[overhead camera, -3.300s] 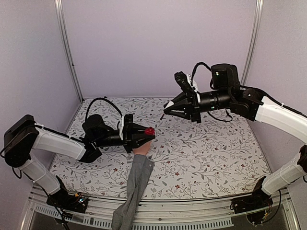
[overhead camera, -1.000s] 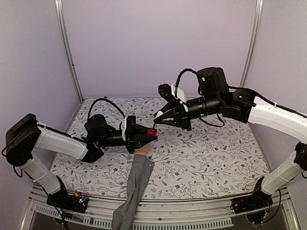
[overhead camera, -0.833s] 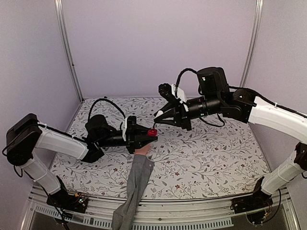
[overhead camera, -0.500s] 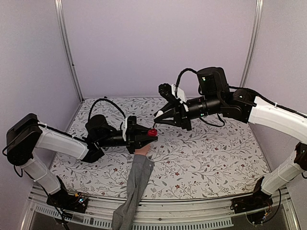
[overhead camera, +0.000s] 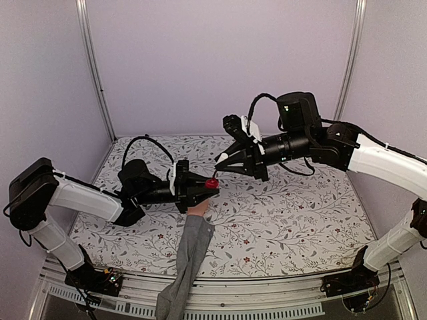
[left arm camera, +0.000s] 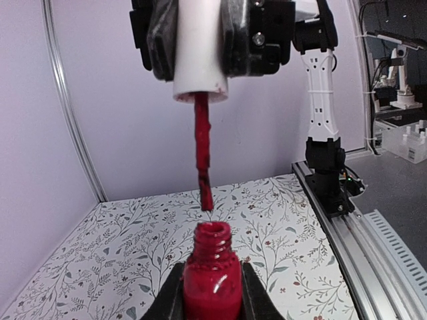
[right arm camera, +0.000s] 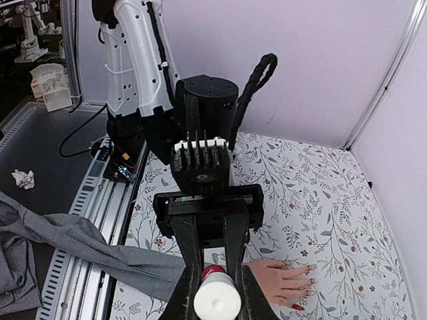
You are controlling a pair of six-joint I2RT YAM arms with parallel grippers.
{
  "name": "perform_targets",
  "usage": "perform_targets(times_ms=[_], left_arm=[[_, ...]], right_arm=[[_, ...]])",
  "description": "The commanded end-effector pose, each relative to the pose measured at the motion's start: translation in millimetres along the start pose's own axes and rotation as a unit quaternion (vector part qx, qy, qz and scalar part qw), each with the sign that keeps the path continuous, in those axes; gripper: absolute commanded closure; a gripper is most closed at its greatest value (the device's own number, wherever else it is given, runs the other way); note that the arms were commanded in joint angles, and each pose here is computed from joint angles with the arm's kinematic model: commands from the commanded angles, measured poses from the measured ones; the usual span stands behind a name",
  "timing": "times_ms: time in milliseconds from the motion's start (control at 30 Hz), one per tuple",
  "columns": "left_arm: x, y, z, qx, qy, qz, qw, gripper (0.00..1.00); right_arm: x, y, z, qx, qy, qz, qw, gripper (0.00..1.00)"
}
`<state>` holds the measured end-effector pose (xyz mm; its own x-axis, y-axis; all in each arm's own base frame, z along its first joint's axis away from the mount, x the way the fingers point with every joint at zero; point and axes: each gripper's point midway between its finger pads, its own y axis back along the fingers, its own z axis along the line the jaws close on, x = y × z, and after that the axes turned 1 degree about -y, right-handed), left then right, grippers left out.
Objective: Paint the nails
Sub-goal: Close the nail polish bottle.
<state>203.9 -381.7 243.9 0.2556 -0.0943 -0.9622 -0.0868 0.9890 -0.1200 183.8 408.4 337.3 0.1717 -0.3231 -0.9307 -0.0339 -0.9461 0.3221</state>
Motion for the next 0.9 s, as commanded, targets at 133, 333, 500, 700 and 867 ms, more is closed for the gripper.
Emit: perform_targets(times_ms=[133, 333, 500, 700, 867], left_arm=[[-13.8, -1.1, 4.6, -0.003, -0.009, -0.020, 1.000, 1.00], [-17.8, -0.6, 5.0, -0.003, -0.010, -0.022, 1.000, 1.00], [-18.9, -0.6, 6.1, -0.005, -0.008, -0.023, 1.000, 1.00], [-19.7, 0.0, 6.5, -0.007, -0.009, -0.024, 1.000, 1.00], [-20.2, 0.5, 6.7, -0.008, -0.010, -0.025, 1.000, 1.00]], right_arm=[[-5.0, 1.5, 4.3, -0.003, 0.010, -0.005, 1.000, 1.00], [-2.4, -0.1, 2.2, 0.001, 0.008, -0.001, 1.000, 1.00], [2.0, -4.5, 4.3, -0.003, 0.008, 0.006, 1.000, 1.00], [7.4, -8.7, 4.6, 0.000, 0.008, 0.017, 1.000, 1.00], [8.3, -9.4, 3.6, 0.003, 0.009, 0.019, 1.000, 1.00]])
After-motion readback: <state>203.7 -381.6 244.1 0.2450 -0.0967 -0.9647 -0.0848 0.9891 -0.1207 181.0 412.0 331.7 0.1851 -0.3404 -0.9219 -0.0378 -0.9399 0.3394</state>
